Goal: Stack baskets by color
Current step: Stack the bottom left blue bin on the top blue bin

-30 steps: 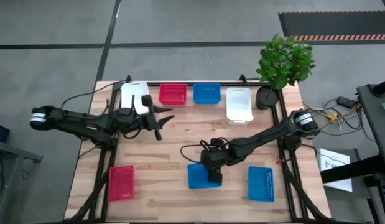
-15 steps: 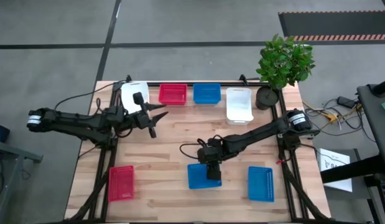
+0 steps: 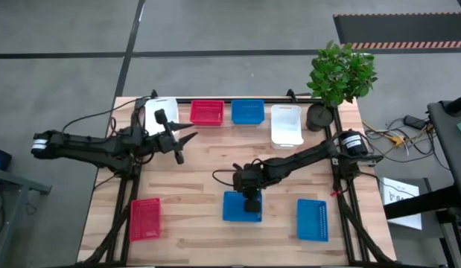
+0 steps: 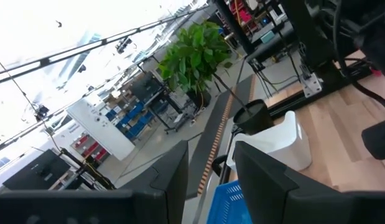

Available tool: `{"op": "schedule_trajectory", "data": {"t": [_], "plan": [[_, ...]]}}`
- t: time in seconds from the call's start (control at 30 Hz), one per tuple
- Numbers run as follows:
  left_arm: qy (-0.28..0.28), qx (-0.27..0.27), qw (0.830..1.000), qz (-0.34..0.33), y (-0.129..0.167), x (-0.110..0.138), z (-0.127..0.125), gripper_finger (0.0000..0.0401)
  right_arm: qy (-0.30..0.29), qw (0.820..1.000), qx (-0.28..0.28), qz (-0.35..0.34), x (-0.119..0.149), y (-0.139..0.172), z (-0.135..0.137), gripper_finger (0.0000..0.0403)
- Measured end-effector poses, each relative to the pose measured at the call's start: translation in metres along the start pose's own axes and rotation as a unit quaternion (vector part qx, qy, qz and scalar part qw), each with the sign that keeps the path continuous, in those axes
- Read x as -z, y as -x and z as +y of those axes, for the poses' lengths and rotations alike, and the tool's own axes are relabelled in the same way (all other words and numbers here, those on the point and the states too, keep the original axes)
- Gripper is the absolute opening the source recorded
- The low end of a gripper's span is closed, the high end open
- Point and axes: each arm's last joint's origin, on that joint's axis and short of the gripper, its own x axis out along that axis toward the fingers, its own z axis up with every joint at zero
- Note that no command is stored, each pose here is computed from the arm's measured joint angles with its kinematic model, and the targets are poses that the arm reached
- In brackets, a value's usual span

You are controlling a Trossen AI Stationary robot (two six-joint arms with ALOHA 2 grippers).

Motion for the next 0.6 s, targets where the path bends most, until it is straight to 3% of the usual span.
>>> {"op": "schedule_trajectory", "data": {"t": [0.27, 0.4, 0.47, 0.6], "plan": [[-0.008, -0.013, 1.0, -0.015, 0.014, 0.005, 0.003, 0.0116, -0.014, 0.999, -0.049, -0.001, -0.016, 0.037, -0.023, 0.0009], [-0.005, -0.018, 1.0, -0.02, 0.018, 0.006, 0.005, 0.0116, -0.005, 0.999, -0.043, -0.015, -0.026, 0.057, -0.038, 0.0009], [-0.003, -0.02, 1.0, -0.022, 0.019, 0.005, 0.007, 0.0116, 0.003, 0.999, -0.03, -0.028, -0.032, 0.067, -0.047, 0.0009], [-0.004, -0.02, 1.0, -0.019, 0.02, 0.006, 0.006, 0.0116, 0.016, 0.997, 0.054, -0.048, -0.043, 0.084, -0.067, 0.0009]]}}
